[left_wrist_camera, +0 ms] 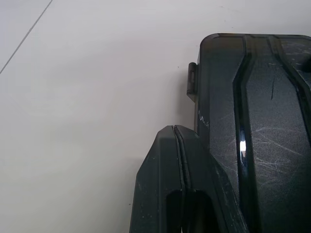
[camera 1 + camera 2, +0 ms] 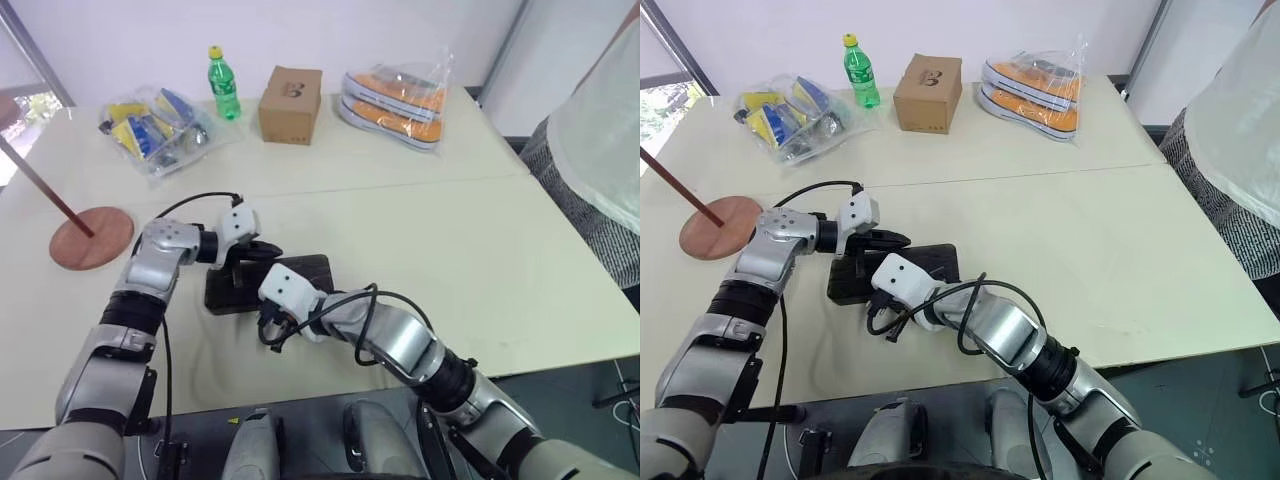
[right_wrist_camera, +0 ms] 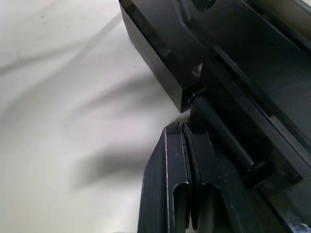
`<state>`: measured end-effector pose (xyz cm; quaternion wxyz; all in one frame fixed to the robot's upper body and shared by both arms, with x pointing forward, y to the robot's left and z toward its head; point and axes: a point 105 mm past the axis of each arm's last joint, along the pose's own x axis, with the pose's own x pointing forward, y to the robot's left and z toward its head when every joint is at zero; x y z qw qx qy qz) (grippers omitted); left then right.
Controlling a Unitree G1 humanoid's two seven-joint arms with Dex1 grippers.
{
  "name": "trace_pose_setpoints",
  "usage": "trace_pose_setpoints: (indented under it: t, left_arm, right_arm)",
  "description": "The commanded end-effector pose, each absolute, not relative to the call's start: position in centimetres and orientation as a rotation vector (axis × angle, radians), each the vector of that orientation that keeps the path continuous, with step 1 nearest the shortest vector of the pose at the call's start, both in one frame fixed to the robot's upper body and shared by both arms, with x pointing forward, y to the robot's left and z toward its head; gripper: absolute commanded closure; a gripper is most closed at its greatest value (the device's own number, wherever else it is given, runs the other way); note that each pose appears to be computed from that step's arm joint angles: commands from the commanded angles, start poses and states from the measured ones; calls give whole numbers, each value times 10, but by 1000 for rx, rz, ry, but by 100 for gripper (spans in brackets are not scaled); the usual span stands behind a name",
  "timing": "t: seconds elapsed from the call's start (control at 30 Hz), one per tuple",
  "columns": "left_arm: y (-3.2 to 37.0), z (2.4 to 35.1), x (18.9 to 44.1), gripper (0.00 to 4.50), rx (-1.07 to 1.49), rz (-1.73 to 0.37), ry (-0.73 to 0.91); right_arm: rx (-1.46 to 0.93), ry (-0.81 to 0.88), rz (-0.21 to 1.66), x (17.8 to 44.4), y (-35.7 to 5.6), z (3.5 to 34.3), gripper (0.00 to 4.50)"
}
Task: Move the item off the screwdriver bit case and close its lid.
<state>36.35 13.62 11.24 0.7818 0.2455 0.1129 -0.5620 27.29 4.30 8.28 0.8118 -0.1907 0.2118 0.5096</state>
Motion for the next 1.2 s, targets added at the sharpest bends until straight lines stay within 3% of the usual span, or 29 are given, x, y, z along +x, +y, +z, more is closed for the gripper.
trace_pose_setpoints:
  t: [0.03,0.4,0.53,0.7,0.93,1.2]
  left_arm:
    - [136,77,348,450,522,-1291,380]
    - [143,94,374,450,542,-1123,256]
    - [152,119,388,450,519,-1007,163]
    - [172,164,388,450,426,-864,36]
    - [201,193,342,450,298,-711,14]
    - [194,182,270,450,182,-675,111]
  right_arm:
    - [-303,438,1100,274,32,105,444]
    - [-102,476,1180,262,6,138,444]
    - [-97,424,1186,263,-11,158,444]
    - [-173,378,1083,277,-49,170,444]
    - [-288,305,1006,283,-94,183,444]
    - [-365,279,984,286,-127,184,444]
